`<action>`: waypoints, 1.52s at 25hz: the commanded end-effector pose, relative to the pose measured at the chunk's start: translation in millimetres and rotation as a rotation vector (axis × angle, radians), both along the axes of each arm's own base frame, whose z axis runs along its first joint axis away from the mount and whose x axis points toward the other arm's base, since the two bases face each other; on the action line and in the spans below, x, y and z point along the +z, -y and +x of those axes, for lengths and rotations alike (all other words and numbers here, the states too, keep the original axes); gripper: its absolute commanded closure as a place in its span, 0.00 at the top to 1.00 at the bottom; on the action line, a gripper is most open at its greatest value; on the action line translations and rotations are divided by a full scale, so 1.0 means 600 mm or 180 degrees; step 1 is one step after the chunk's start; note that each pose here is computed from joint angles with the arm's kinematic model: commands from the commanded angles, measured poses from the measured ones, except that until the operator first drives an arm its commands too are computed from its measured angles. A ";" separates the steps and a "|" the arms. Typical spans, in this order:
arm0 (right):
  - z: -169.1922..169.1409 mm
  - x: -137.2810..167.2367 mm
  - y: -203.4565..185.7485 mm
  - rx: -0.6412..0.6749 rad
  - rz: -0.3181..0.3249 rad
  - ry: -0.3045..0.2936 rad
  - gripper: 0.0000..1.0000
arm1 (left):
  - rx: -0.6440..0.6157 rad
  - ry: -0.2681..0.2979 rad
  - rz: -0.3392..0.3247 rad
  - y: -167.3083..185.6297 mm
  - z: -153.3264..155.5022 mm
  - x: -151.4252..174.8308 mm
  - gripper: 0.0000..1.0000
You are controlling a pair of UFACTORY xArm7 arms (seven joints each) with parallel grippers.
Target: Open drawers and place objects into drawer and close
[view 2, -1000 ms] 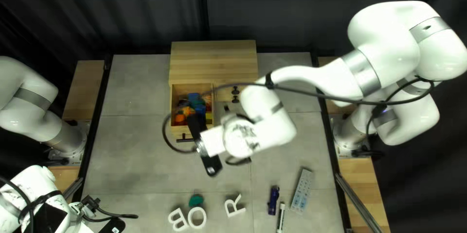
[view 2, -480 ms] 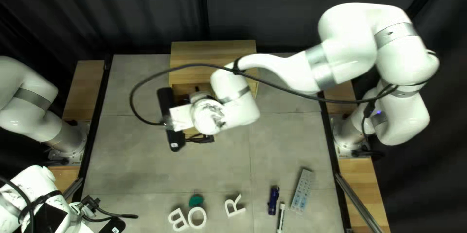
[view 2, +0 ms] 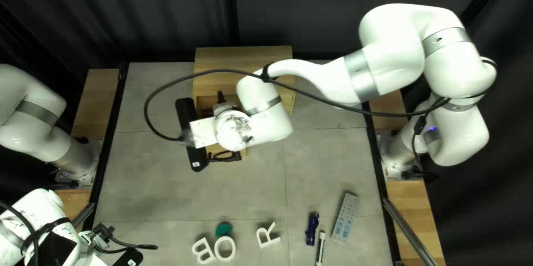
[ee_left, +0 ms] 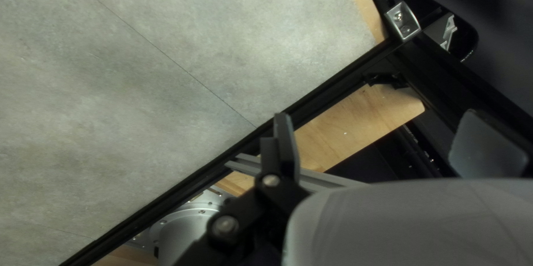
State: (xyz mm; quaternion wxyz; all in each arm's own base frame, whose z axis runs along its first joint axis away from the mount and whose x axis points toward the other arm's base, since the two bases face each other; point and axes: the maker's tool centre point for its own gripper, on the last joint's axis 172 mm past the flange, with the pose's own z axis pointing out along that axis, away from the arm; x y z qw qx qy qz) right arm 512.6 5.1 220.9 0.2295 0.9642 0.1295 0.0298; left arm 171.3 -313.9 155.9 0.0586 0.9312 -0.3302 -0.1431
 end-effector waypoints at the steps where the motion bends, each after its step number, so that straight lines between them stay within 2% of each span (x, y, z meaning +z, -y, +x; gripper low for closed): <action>1: -0.093 0.021 -0.130 0.0082 0.0152 -0.0231 1.00 | 0.0000 0.0000 0.0000 0.000 0.000 0.000 1.00; 4: -0.163 0.024 -0.230 0.0204 0.0240 -0.0407 1.00 | 0.0000 0.0000 0.0000 0.000 0.000 0.000 1.00; 5: -0.196 0.020 -0.285 0.0316 0.0289 -0.0485 1.00 | 0.0000 0.0000 0.0000 0.000 0.000 0.000 1.00; 7: -0.225 0.014 -0.337 0.0456 0.0348 -0.0581 1.00 | 0.0000 0.0000 0.0000 0.000 0.000 0.000 1.00; 8: -0.250 0.007 -0.382 0.0612 0.0393 -0.0657 1.00 | 0.0000 0.0000 0.0000 0.000 0.000 0.000 1.00; 11: -0.303 -0.002 -0.454 0.1057 0.0430 -0.0757 1.00 | 0.0000 0.0000 0.0000 0.000 0.000 0.000 1.00; 15: -0.354 -0.034 -0.484 0.1490 0.0494 -0.0819 1.00 | 0.0000 0.0000 0.0000 0.000 0.000 0.000 1.00; 20: -0.388 -0.068 -0.493 0.1755 0.0584 -0.0811 1.00 | 0.0000 0.0000 0.0000 0.000 0.000 0.000 1.00; 24: -0.418 -0.068 -0.507 0.1885 0.0580 -0.0811 1.00 | 0.0000 0.0000 0.0000 0.000 0.000 0.000 1.00; 38: -0.490 -0.074 -0.553 0.2216 0.0626 -0.1009 1.00 | 0.0000 0.0000 0.0000 0.000 0.000 0.000 1.00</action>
